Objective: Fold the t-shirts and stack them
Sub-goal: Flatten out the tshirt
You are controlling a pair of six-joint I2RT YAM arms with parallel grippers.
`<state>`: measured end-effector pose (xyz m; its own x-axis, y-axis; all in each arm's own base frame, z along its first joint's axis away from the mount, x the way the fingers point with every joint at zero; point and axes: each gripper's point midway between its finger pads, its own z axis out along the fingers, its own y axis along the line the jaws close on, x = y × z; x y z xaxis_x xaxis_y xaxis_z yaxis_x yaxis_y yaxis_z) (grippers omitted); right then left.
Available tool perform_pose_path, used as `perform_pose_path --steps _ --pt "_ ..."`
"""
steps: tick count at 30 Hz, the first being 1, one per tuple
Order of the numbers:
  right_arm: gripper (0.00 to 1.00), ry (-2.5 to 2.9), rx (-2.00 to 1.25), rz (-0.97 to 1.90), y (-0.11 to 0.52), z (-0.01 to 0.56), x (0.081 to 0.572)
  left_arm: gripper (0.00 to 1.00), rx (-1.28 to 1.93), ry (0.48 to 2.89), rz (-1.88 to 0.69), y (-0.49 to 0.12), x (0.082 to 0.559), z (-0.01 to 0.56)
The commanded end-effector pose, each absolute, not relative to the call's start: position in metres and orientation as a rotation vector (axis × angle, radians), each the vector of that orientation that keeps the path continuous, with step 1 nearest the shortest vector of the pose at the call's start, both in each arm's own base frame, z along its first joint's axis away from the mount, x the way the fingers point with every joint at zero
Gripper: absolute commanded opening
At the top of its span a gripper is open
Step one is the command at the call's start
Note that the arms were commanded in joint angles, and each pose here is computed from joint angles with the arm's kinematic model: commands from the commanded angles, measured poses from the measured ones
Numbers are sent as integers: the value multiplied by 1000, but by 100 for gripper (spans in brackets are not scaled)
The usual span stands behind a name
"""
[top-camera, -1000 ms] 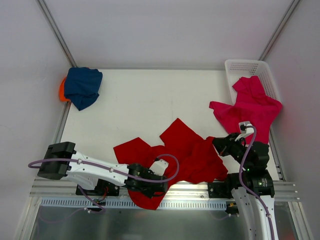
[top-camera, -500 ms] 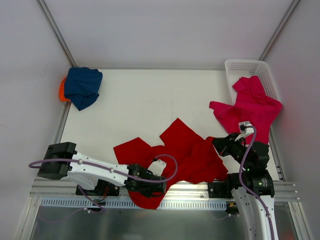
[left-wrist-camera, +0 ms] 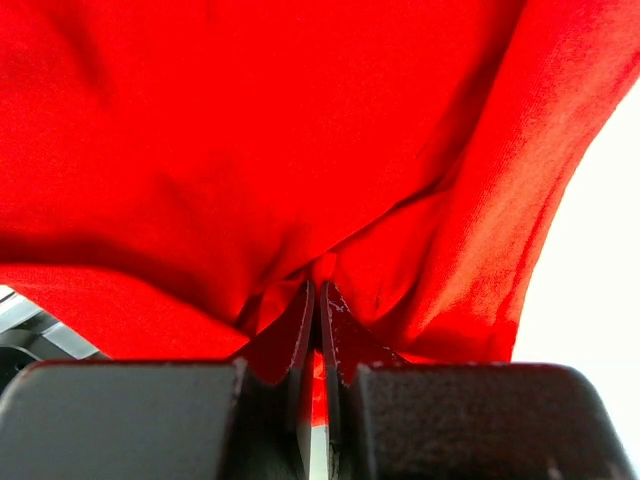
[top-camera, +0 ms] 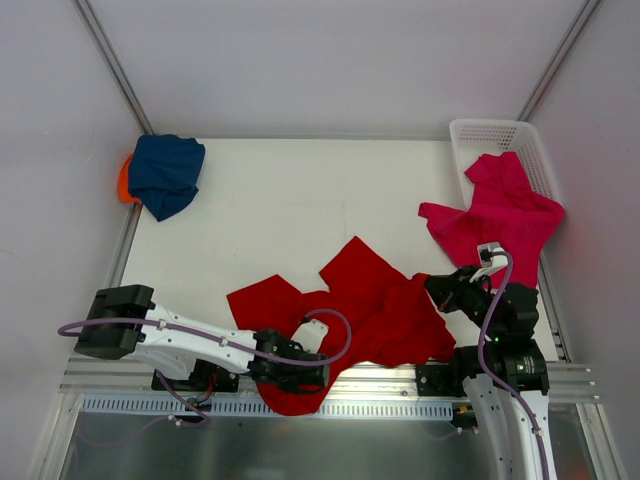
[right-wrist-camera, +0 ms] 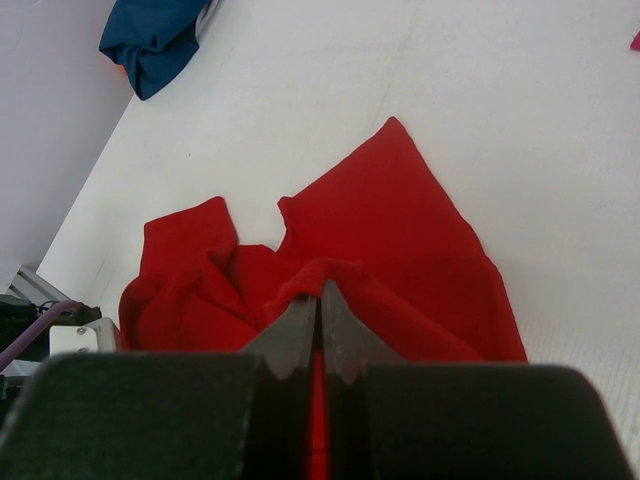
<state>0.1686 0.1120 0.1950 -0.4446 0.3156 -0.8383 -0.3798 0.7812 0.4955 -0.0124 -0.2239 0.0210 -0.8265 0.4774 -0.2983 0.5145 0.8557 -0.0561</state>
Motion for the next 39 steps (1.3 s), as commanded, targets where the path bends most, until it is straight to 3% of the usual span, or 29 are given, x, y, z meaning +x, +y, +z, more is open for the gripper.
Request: perform_pose_path --steps 1,5,14,27,34,39 --pt "0 1852 -52 809 115 199 172 0 761 2672 -255 -233 -4 45" --pt "0 1847 -67 802 114 207 169 0 794 2541 -274 -230 15 98" --pt "0 1584 -248 781 116 356 113 0 778 2184 -370 -217 65 250" --pt "1 1170 -381 505 89 487 36 0 751 1769 -796 -149 81 426" --pt "1 803 -436 404 82 554 -19 0 738 1517 -891 -121 87 514" --pt "0 746 -367 276 62 585 -19 0 647 1273 -864 -93 103 569"
